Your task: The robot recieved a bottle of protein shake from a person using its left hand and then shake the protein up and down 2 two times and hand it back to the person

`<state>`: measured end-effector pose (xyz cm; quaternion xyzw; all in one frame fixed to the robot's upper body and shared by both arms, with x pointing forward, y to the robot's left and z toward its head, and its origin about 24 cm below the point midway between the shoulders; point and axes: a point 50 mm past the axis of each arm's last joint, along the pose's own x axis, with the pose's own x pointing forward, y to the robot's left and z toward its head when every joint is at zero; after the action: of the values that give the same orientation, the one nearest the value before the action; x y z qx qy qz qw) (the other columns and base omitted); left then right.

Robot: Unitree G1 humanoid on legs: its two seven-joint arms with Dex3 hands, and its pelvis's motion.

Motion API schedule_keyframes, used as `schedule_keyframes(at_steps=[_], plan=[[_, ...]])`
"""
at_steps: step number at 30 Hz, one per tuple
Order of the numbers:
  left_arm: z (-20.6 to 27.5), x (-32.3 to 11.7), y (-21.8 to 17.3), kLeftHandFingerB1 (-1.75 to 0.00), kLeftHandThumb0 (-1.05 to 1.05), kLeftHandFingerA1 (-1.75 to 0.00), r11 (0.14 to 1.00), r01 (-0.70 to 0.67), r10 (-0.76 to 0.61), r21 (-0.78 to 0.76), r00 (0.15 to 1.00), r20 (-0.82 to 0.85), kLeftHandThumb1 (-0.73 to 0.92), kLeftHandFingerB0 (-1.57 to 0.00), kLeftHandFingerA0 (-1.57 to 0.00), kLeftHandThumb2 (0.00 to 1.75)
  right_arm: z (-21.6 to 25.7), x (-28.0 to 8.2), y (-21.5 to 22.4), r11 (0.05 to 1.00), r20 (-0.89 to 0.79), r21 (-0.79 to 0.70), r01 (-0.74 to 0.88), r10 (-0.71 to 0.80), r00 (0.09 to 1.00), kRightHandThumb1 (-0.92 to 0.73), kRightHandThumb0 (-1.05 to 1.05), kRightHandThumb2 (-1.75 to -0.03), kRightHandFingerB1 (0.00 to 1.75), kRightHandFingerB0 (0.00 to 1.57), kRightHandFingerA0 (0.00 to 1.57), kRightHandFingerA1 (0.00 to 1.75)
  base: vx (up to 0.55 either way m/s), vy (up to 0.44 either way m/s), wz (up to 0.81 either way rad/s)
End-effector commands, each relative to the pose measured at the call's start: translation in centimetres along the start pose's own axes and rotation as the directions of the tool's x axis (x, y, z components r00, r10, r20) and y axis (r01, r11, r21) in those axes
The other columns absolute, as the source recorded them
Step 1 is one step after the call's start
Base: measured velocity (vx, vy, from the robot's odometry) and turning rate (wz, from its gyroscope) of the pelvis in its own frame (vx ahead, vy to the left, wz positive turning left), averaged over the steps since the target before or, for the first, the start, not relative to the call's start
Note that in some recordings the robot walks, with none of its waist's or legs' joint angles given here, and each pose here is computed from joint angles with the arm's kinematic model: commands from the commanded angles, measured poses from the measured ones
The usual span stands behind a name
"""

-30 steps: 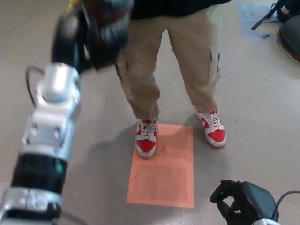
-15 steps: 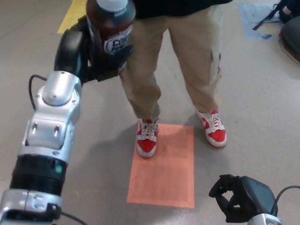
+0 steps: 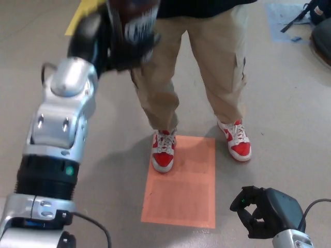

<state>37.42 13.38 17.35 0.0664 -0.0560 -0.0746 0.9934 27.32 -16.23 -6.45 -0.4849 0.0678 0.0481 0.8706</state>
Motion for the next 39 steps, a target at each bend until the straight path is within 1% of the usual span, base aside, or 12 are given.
schedule_keyframes(at_steps=[1, 3, 7, 19, 20, 22, 23, 28, 29, 33, 36, 39], plan=[[-9.9, -3.5, -1.4, -0.73, -0.21, -0.67, 0.998, 0.064, -0.056, 0.011, 0.94, -0.337, 0.83, -0.76, -1.13, 0.65, -0.6, -0.5, 0.3, 1.0, -0.014, -0.016, -0.017, 0.016, 1.0, -0.52, -0.51, -1.15, 0.84, 0.89, 0.91, 0.89, 0.0, 0.0, 0.0], [-10.7, -3.9, -1.7, -0.74, -0.24, -0.65, 0.996, 0.082, -0.07, 0.018, 0.932, -0.355, 0.82, -0.79, -1.14, 0.65, -0.6, -0.5, 0.2, 1.0, -0.017, 0.001, -0.016, 0.016, 1.0, -0.52, -0.52, -1.16, 0.85, 0.87, 0.81, 0.87, 0.0, 0.0, 0.0], [-9.3, -3.4, -1.8, -0.75, -0.28, -0.67, 0.994, 0.103, -0.087, 0.033, 0.943, -0.321, 0.82, -0.79, -1.13, 0.65, -0.7, -0.5, 0.2, 1.0, -0.027, 0.014, -0.021, 0.021, 0.999, -0.51, -0.51, -1.12, 0.85, 0.86, 0.86, 0.9, 0.0, 0.0, 0.02], [-6.9, -3.3, -3.0, -0.79, -0.29, -0.69, 0.991, 0.133, -0.13, -0.007, 0.954, -0.27, 0.82, -0.78, -1.14, 0.65, -1.3, -1.4, 1.1, 0.999, -0.049, 0.0, -0.044, 0.044, 0.998, -0.62, -0.52, -0.95, 0.71, 0.94, 0.8, 0.69, 0.0, 0.0, 0.0], [-6.1, -3.1, -3.1, -0.78, -0.29, -0.67, 0.991, 0.132, -0.129, -0.008, 0.96, -0.25, 0.81, -0.79, -1.15, 0.65, -1.3, -1.5, 1.2, 0.999, -0.048, 0.007, -0.042, 0.042, 0.998, -0.59, -0.48, -0.94, 0.7, 0.93, 0.85, 0.78, 0.0, 0.0, 0.0], [-5.1, -2.9, -3.2, -0.78, -0.27, -0.66, 0.991, 0.135, -0.132, -0.005, 0.966, -0.221, 0.82, -0.79, -1.15, 0.65, -1.3, -1.6, 1.2, 0.999, -0.036, 0.0, -0.032, 0.032, 0.999, -0.58, -0.48, -0.95, 0.72, 0.93, 0.83, 0.77, 0.0, 0.0, 0.0], [-4.6, -2.7, -3.2, -0.79, -0.26, -0.68, 0.99, 0.137, -0.139, -0.023, 0.969, -0.204, 0.82, -0.78, -1.15, 0.65, -1.3, -1.5, 1.1, 1.0, -0.036, 0.012, -0.023, 0.024, 0.999, -0.52, -0.51, -1.09, 0.8, 0.89, 0.8, 0.81, 0.0, 0.0, 0.0], [-2.2, -2.0, -3.0, -0.79, -0.29, -0.68, 0.988, 0.15, -0.151, -0.024, 0.976, -0.155, 0.84, -0.77, -1.11, 0.65, -1.3, -1.7, 1.2, 0.999, -0.039, 0.01, -0.035, 0.035, 0.999, -0.52, -0.52, -1.07, 0.79, 0.88, 0.86, 0.85, 0.0, 0.0, 0.0], [-1.8, -1.9, -2.9, -0.78, -0.29, -0.68, 0.989, 0.147, -0.149, -0.026, 0.978, -0.147, 0.84, -0.78, -1.12, 0.65, -1.3, -1.7, 1.2, 0.999, -0.04, 0.01, -0.036, 0.036, 0.999, -0.6, -0.5, -0.94, 0.72, 0.9, 0.85, 0.8, 0.0, 0.0, 0.0], [0.2, -1.1, -2.0, -0.72, -0.26, -0.77, 0.991, 0.126, -0.131, -0.047, 0.984, -0.117, 0.84, -0.77, -1.04, 0.65, -1.2, -1.4, 1.1, 0.999, -0.035, 0.013, -0.039, 0.039, 0.999, -0.61, -0.51, -0.9, 0.71, 0.92, 0.89, 0.79, 0.0, 0.0, 0.0], [1.3, -0.6, -1.5, -0.75, -0.26, -0.69, 0.992, 0.105, -0.112, -0.066, 0.988, -0.108, 0.84, -0.78, -1.12, 0.65, -1.1, -1.2, 1.0, 0.999, -0.042, 0.016, -0.038, 0.039, 0.998, -0.61, -0.5, -0.89, 0.68, 0.93, 0.85, 0.73, 0.0, 0.0, 0.0], [2.3, -0.2, -1.0, -0.75, -0.27, -0.66, 0.992, 0.095, -0.102, -0.077, 0.991, -0.088, 0.83, -0.8, -1.14, 0.65, -0.8, -0.9, 0.9, 0.999, -0.041, 0.011, -0.04, 0.041, 0.998, -0.6, -0.5, -0.93, 0.7, 0.93, 0.88, 0.78, 0.0, 0.0, 0.0]])
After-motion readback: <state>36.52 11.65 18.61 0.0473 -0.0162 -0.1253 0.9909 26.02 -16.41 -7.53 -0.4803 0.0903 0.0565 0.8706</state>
